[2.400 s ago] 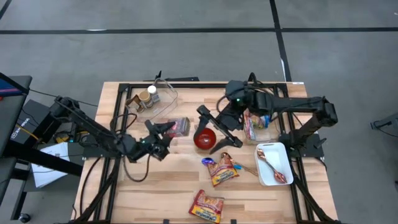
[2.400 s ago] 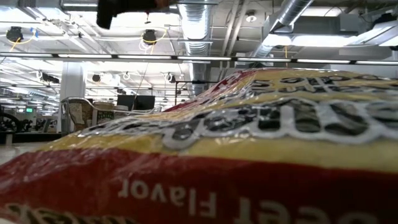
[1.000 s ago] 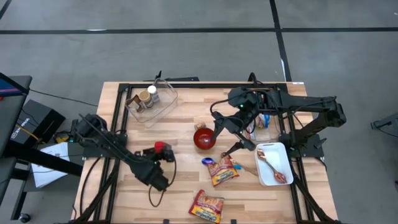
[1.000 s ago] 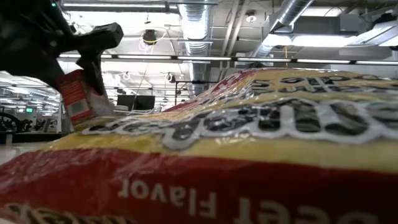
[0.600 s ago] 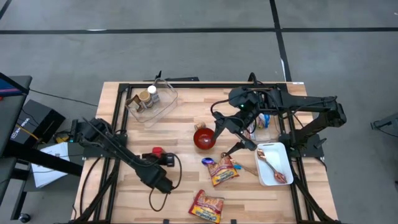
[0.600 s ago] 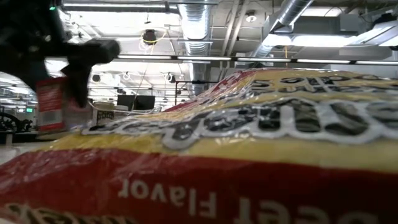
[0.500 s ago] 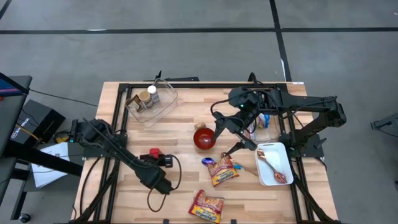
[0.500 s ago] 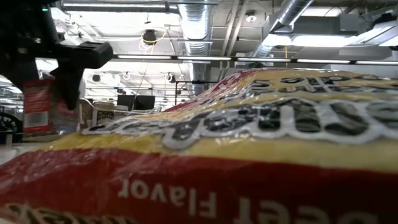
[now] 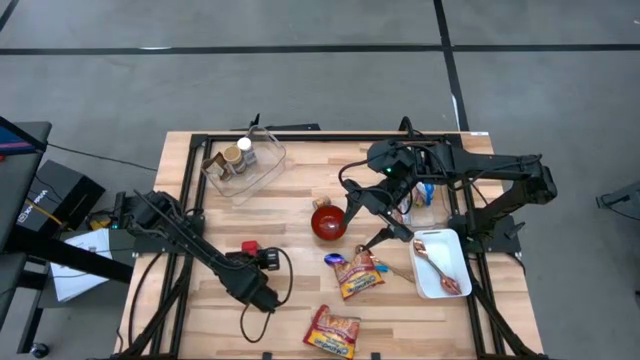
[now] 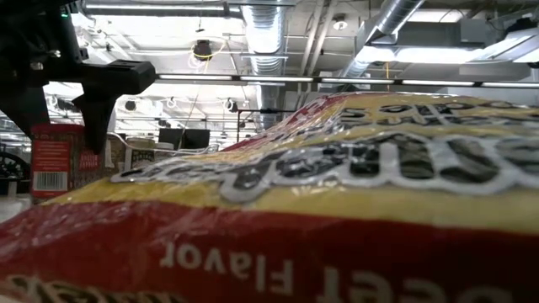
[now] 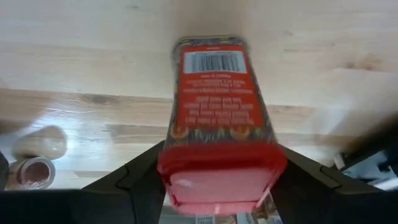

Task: Pick & Place Food Item
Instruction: Put the red seasoning can into the left transparent bin

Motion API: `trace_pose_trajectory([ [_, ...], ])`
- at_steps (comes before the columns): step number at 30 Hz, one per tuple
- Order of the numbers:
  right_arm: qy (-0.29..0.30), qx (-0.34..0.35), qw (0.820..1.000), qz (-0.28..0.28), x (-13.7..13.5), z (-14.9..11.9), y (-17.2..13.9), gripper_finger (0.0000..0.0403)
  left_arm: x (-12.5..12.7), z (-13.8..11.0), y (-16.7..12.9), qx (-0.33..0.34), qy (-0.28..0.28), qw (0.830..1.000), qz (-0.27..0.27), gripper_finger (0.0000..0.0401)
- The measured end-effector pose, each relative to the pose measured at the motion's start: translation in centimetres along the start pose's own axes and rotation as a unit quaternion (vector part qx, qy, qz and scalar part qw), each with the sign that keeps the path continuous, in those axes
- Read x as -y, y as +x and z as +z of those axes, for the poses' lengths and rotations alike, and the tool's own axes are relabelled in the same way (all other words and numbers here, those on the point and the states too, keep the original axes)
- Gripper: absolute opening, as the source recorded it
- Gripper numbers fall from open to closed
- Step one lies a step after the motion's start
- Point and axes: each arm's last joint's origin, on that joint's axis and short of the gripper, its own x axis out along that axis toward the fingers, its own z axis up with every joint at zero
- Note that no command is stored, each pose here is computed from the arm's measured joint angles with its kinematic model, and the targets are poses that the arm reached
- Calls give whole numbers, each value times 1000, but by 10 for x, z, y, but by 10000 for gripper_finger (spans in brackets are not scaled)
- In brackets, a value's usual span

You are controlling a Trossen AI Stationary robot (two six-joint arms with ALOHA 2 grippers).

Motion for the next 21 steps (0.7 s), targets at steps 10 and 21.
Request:
trace_pose_trajectory([
  [10, 1, 1, 1000, 0, 0, 0, 0, 324, 0, -10, -11, 9, -75, 997, 35, 270],
  [21, 3, 0, 1000, 3, -2, 1, 1, 324, 19, -44, -38, 74, -308, 949, -7, 287],
])
